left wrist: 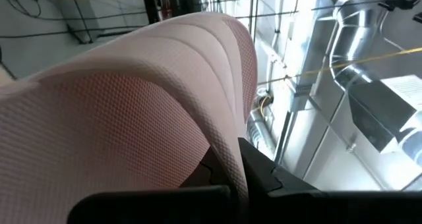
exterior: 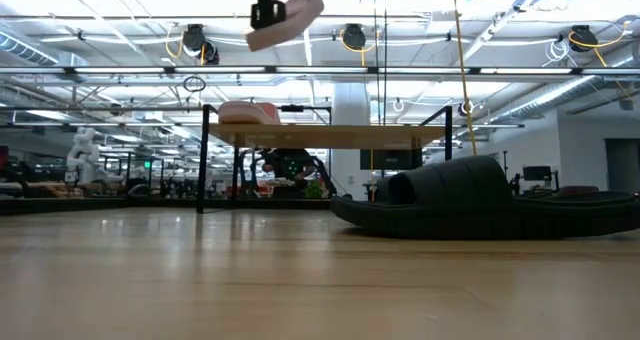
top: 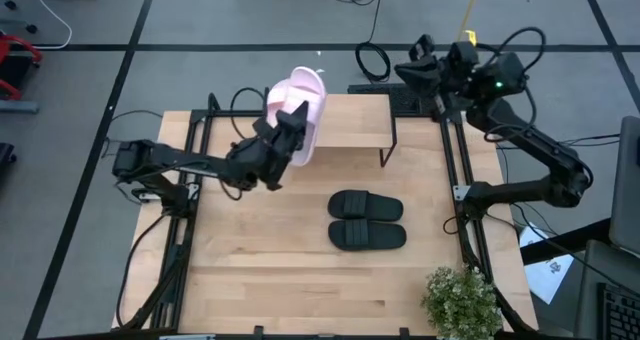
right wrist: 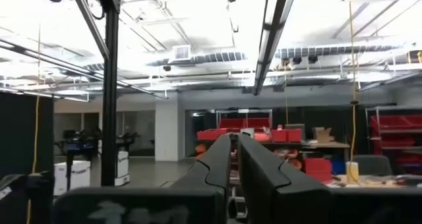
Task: Pick and place slides into the shelf
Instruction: Put the pink slides on the shelf
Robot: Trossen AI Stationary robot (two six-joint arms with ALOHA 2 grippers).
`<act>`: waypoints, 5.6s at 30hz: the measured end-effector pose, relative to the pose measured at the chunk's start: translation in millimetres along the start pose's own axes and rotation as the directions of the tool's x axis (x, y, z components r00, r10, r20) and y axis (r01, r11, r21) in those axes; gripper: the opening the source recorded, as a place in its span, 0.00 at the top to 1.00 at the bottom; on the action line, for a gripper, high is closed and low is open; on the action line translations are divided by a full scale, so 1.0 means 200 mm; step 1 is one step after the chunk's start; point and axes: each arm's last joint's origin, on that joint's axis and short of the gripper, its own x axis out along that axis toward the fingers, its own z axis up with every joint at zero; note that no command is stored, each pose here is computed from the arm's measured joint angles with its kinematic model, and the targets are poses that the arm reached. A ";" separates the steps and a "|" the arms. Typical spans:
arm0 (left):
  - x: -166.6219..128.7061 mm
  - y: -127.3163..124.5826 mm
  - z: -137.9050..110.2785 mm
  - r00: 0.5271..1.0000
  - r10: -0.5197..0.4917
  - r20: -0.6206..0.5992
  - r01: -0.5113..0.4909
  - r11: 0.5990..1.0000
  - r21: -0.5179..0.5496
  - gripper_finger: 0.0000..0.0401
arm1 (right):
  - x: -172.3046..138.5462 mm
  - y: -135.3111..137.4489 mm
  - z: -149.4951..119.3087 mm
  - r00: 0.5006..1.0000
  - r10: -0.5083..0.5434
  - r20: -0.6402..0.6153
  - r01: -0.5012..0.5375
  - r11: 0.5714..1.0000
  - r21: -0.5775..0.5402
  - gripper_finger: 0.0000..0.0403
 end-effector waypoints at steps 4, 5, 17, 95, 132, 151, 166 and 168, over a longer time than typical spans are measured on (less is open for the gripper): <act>0.11 -0.09 -0.04 0.999 -0.019 0.050 0.015 0.997 0.076 1.00 | -0.01 0.01 0.01 1.000 -0.001 0.001 0.001 1.000 -0.003 0.94; 0.14 -0.11 -0.05 0.998 -0.022 0.063 0.015 0.995 0.101 1.00 | -0.01 0.01 0.01 1.000 -0.001 0.001 0.001 1.000 -0.002 0.94; 0.43 -0.15 -0.06 0.987 0.014 0.162 -0.034 0.992 0.122 1.00 | -0.04 0.02 0.07 0.986 -0.137 0.091 0.143 0.988 -0.062 0.94; 0.44 -0.12 -0.06 0.978 0.068 0.196 -0.077 0.996 0.042 0.84 | -0.12 0.04 0.14 0.956 -0.267 0.123 0.275 0.960 -0.058 0.94; 0.38 -0.25 -0.08 0.943 0.120 0.310 -0.180 0.968 0.173 0.84 | -0.12 0.03 0.14 0.940 -0.307 0.148 0.319 0.946 -0.060 0.94; 0.44 -0.26 -0.09 0.989 0.144 0.035 -0.146 0.986 0.075 0.84 | -0.12 0.03 0.14 0.940 -0.307 0.147 0.317 0.947 -0.052 0.94; 0.43 -0.27 -0.12 0.989 0.114 -0.094 -0.107 0.991 0.079 0.84 | -0.12 0.03 0.14 0.941 -0.306 0.146 0.316 0.947 -0.052 0.94; 0.43 -0.27 -0.12 0.989 0.118 -0.087 -0.109 0.989 0.102 0.84 | -0.12 0.03 0.14 0.941 -0.306 0.146 0.316 0.947 -0.052 0.94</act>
